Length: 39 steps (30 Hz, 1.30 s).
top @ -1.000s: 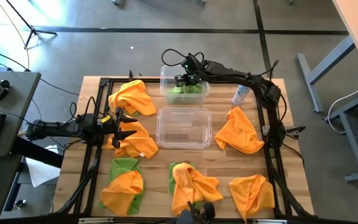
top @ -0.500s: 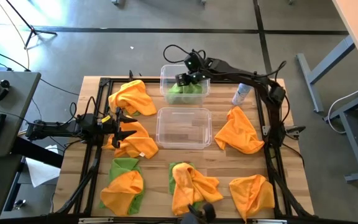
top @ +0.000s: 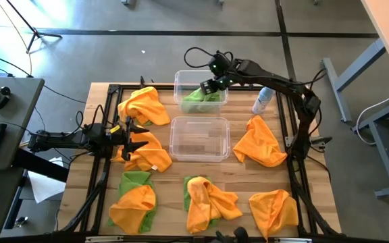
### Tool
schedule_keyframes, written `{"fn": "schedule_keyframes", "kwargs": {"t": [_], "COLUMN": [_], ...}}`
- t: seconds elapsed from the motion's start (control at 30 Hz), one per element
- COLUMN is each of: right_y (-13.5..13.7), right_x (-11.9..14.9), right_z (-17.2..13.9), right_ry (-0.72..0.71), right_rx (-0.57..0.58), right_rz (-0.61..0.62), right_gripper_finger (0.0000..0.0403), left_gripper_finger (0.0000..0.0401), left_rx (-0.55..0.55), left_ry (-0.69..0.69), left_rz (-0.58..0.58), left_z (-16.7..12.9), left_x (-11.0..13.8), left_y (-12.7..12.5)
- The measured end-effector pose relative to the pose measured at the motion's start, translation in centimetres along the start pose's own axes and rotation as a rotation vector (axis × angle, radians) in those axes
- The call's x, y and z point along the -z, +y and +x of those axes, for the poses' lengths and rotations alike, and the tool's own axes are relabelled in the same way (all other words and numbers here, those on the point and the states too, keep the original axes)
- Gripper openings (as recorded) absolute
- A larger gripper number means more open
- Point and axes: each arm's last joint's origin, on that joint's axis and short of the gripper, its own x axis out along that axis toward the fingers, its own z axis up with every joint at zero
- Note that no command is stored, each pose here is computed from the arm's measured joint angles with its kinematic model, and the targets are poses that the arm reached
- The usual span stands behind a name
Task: Sort microfiber towel by color & place in baskets
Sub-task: Put the orange microfiber towel into the bottom transparent bin
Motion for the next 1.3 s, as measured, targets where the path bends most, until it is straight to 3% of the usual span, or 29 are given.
{"fn": "schedule_keyframes", "kwargs": {"t": [0.2,0.4,0.6,0.83,1.03,1.3], "right_y": [0.9,1.5,0.4,-2.3,-3.5,-4.6], "right_x": [1.3,3.4,5.8,10.8,15.1,19.5], "right_z": [-0.3,-0.7,-2.7,-6.5,-10.3,-13.0], "right_ry": [0.067,0.146,0.098,-0.077,-0.223,-0.217], "right_rx": [0.015,0.106,0.089,-0.047,-0.202,-0.322], "right_rz": [-0.101,-0.201,-0.178,-0.044,-0.008,-0.095], "right_gripper_finger": [0.0082,0.001,0.0005,0.0003,0.0001,0.0001], "left_gripper_finger": [0.0234,0.0234,0.0234,0.0234,0.0234,0.0234], "left_rx": [-0.052,-0.052,-0.051,-0.129,-0.182,-0.303], "left_ry": [-0.005,-0.005,-0.02,-0.051,-0.096,0.082], "left_rz": [-0.003,-0.003,-0.052,-0.185,-0.189,-0.144], "left_z": [0.0,0.0,0.0,0.0,-0.1,1.1], "left_x": [0.0,0.0,-0.2,-0.3,-1.3,-4.9], "left_y": [0.2,0.2,0.1,0.4,0.5,0.5]}}
